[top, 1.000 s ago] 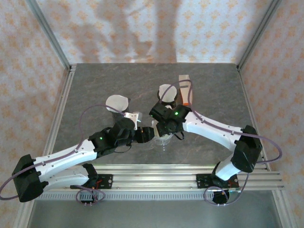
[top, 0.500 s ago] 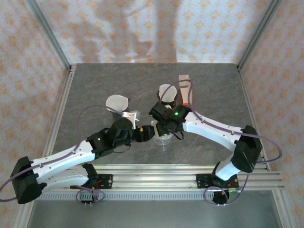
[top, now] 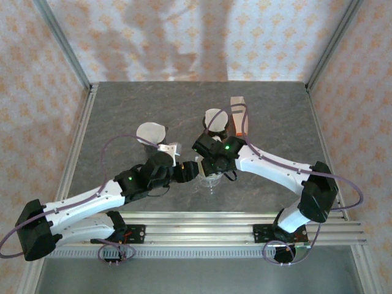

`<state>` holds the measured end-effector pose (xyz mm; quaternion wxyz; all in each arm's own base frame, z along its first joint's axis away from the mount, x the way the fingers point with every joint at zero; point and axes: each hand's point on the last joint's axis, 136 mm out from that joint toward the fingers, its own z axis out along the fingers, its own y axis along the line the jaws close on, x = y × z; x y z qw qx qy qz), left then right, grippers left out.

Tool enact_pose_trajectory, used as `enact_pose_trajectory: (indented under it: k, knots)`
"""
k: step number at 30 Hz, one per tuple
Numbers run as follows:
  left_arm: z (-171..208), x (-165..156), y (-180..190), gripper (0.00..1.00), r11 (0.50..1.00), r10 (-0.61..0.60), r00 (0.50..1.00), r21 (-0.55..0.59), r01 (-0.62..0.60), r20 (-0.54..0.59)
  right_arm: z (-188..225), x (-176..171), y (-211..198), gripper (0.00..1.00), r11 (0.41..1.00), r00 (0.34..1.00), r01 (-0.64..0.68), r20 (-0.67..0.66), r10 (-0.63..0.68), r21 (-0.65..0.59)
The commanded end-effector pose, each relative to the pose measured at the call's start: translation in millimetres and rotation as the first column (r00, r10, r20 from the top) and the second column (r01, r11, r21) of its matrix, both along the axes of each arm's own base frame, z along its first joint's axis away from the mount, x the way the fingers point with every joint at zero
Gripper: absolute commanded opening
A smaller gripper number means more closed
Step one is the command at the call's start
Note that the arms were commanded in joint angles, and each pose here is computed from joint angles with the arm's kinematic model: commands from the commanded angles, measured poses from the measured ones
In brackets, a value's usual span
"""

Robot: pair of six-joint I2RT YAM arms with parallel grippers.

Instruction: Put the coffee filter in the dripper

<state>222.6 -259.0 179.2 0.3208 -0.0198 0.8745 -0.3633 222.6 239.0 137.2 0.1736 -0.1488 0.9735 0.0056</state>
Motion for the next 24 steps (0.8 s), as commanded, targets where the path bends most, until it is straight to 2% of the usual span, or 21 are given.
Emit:
enact_pose_trajectory:
  k: [1,17,22,24]
  knots:
    - [5,7,1,0.65,1.000,0.025,1.000,-0.012,-0.024,0.011,-8,4,-9,0.62,0.999,1.000,0.017,0.016,-0.017,-0.048]
    - [2,4,-4,0.59,0.999,0.014,1.000,-0.042,-0.014,-0.014,-6,3,-6,0.61,0.999,0.999,0.018,0.029,-0.017,-0.039]
    - [13,3,-4,0.68,0.997,0.013,1.000,-0.082,-0.012,0.007,-6,2,-5,0.61,0.999,0.999,0.016,0.035,-0.015,-0.040]
    - [16,4,-5,0.68,0.996,0.013,1.000,-0.088,-0.012,0.015,-7,2,-5,0.61,0.999,0.999,0.017,0.034,-0.015,-0.041]
